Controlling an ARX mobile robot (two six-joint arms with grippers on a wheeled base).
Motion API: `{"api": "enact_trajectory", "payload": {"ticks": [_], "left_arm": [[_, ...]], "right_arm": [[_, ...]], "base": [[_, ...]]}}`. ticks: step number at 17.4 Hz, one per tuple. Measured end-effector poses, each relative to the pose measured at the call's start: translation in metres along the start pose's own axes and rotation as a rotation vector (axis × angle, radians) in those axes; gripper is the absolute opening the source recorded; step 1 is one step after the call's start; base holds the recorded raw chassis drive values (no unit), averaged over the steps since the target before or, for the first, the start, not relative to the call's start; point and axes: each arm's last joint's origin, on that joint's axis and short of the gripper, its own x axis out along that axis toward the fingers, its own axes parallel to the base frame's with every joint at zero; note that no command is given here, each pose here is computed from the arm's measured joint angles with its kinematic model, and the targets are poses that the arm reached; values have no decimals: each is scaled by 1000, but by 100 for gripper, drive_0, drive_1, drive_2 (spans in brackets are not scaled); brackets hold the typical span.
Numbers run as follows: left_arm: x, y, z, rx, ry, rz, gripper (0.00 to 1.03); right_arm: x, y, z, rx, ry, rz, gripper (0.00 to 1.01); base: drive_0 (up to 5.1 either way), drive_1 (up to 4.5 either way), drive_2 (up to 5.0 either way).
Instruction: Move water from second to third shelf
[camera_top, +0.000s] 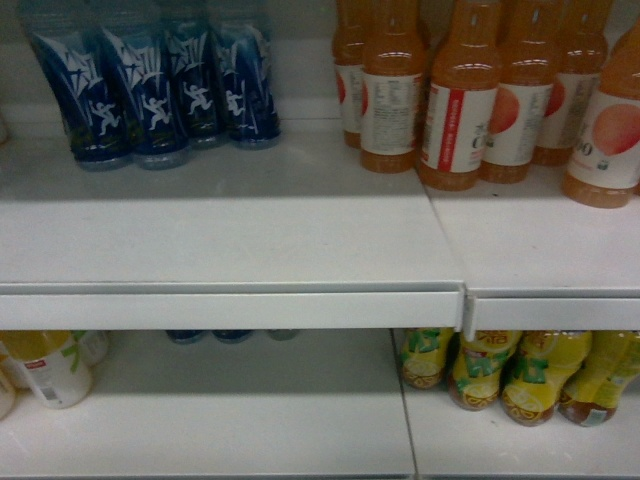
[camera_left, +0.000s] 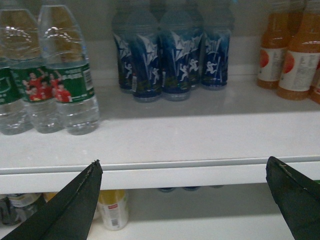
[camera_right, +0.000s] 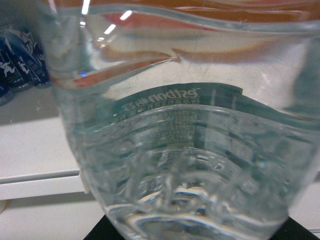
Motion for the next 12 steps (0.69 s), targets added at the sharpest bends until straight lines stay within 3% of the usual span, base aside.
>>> {"api": "enact_trajectory", "payload": {"ticks": [12], "left_arm": [[0,0,0,0,-1,0,98]], "right_arm": [[0,0,0,0,1,1,39]], "base": [[-504,242,242]]}}
